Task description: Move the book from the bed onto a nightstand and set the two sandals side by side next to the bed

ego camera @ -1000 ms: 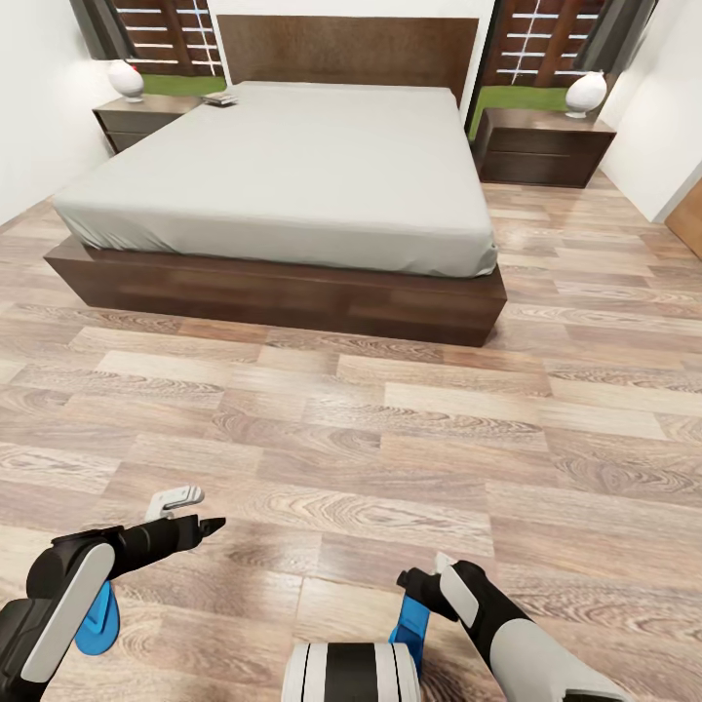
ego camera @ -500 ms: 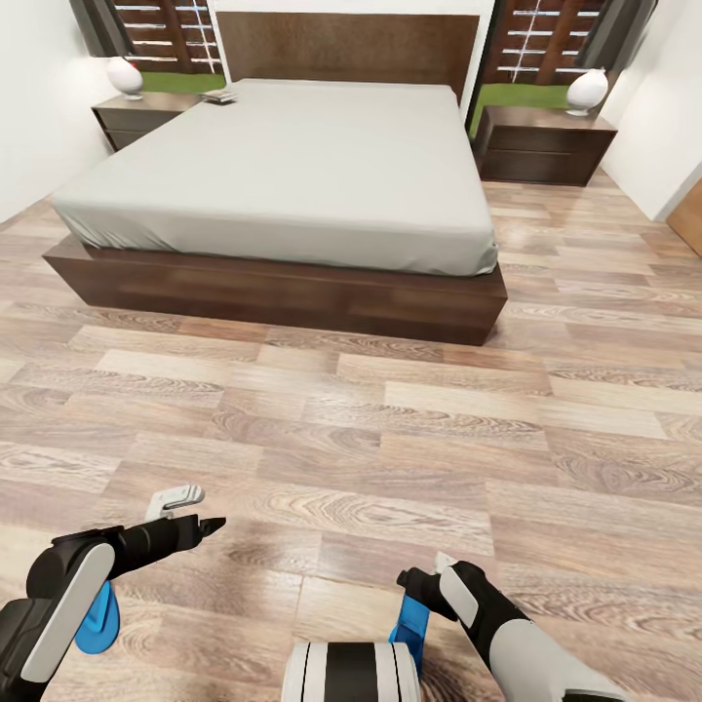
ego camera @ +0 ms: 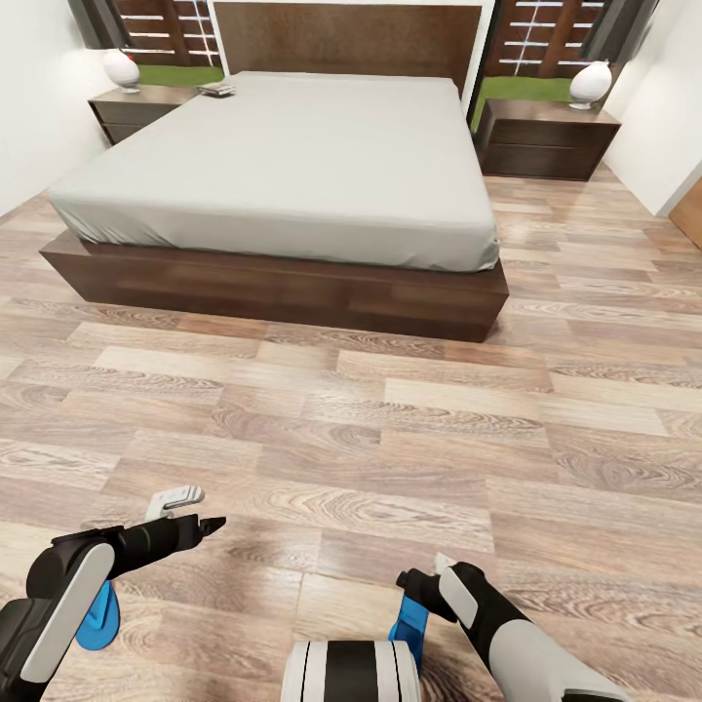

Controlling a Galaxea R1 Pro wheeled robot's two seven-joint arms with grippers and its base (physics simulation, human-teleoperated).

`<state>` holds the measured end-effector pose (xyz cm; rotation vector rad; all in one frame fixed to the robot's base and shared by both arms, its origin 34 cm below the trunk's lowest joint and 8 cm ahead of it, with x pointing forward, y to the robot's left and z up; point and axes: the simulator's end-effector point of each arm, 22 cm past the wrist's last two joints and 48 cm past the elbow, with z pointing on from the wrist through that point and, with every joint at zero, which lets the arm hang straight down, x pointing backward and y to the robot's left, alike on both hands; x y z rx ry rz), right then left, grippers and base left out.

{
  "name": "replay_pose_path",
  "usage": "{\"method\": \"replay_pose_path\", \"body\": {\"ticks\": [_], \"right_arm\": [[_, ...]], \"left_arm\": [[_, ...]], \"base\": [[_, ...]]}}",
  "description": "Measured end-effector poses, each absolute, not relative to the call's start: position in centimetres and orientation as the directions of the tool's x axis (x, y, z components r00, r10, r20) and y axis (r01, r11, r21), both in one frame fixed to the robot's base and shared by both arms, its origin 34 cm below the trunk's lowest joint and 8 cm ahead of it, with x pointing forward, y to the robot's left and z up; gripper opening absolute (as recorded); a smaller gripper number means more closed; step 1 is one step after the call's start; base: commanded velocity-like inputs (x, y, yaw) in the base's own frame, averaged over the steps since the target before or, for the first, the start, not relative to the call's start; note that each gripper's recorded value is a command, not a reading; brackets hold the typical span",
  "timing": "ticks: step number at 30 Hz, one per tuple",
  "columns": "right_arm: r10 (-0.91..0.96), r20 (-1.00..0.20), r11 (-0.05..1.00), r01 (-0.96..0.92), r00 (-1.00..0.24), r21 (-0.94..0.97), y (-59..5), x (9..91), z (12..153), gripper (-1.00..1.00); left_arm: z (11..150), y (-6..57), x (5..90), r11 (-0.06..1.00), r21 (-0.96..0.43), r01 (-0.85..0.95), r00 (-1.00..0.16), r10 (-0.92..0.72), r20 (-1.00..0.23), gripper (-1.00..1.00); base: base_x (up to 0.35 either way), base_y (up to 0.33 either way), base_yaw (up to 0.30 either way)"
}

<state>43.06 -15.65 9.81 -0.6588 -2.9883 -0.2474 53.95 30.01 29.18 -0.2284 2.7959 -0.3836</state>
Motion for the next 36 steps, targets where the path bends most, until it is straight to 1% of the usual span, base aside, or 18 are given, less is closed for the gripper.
{"method": "replay_pose_path", "body": {"ticks": [26,36], "right_arm": [[0.416,0.109,0.890,0.429,-0.903,0.158,-15.3,42.8,9.8,1.00],[0.417,0.129,0.889,0.433,-0.900,0.150,-15.1,41.9,9.0,1.00]], "left_arm": [[29.2,30.0,54.0,0.951,-0.286,-0.114,-0.939,-0.197,-0.282,1.00],[28.2,30.0,53.5,0.952,-0.284,-0.119,-0.945,-0.196,-0.262,1.00]], "base": [[0.000,0.000,0.000],[0.000,0.000,0.000]]}}
